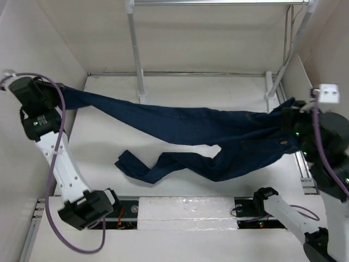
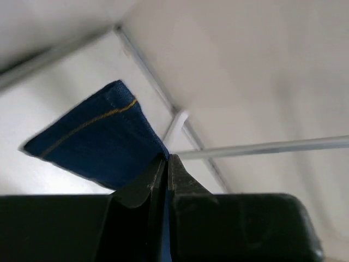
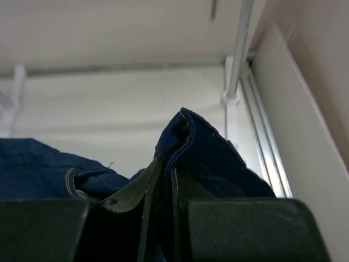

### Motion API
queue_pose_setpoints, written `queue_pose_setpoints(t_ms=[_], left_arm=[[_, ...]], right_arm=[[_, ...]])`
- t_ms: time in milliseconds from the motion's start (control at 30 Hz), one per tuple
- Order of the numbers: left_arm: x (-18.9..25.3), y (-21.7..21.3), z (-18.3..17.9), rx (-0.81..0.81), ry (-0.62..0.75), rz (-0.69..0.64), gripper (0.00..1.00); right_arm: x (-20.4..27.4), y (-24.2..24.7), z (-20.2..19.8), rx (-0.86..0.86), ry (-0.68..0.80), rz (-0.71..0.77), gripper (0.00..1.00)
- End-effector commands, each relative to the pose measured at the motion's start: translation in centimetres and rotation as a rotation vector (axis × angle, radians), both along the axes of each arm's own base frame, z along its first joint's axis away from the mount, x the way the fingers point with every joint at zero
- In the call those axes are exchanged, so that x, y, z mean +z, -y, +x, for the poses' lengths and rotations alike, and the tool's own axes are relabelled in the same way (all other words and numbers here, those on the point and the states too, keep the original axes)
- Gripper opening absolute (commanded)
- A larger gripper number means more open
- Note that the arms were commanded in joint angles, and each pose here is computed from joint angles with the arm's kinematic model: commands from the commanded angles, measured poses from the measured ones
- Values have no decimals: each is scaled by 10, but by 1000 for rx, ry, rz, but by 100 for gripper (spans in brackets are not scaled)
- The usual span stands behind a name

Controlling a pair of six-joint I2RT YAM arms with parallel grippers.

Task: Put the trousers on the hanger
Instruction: Flatten out the trousers at the center of the board.

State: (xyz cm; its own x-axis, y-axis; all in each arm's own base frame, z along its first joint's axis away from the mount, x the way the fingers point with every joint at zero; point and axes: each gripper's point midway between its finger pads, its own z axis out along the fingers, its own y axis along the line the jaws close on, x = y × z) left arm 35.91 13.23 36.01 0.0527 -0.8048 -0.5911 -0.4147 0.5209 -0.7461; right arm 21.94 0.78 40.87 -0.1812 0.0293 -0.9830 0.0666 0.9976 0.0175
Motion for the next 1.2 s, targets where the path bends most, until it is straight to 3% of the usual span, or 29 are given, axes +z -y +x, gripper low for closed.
queue_pose_setpoints(t_ms=[0,67,167,400,567,700,733,800,833,867,933,1000,1033,1067,1100,1133,1167], left_arm=[[64,-9,-44,145,13,112,0],[78,1,-58,179,-9,181,0],[65,8,-60,156,-35,201,0],[-61,-12,-38,63,-353,148,0],[-104,-24,-14,51,-439,103,0],[-118,-23,38,3,-443,87,0],[-144,-23,58,-14,-494,64,0],[-149,-10,107,-78,-526,70,0],[-181,-11,112,-87,-590,46,0],[-189,-10,124,-100,-614,49,0],[-207,-10,155,-128,-649,29,0],[-187,-9,182,-149,-571,47,0],[-192,-9,193,-164,-557,45,7],[-184,-8,200,-178,-523,46,18],[-170,-1,209,-220,-468,41,39],[-162,1,217,-238,-421,47,53],[-155,4,218,-255,-399,45,62]], right_arm=[[62,30,-43,-98,184,56,0],[78,41,-61,-123,235,70,0],[66,52,-59,-188,209,36,0],[0,46,-4,-286,95,-60,1],[-33,28,47,-307,54,-99,0],[-52,22,93,-309,34,-94,0],[-64,24,105,-313,17,-97,0],[-91,38,153,-308,9,-53,0],[-83,37,156,-309,47,-40,0],[-111,41,174,-312,-3,-20,0],[-124,59,201,-306,16,45,0],[-149,66,224,-290,-25,97,0],[-153,75,231,-310,-26,104,0],[-147,79,240,-307,-17,110,5],[-160,79,248,-311,-51,109,13],[-160,84,251,-322,-52,112,29],[-161,89,254,-320,-62,107,70]])
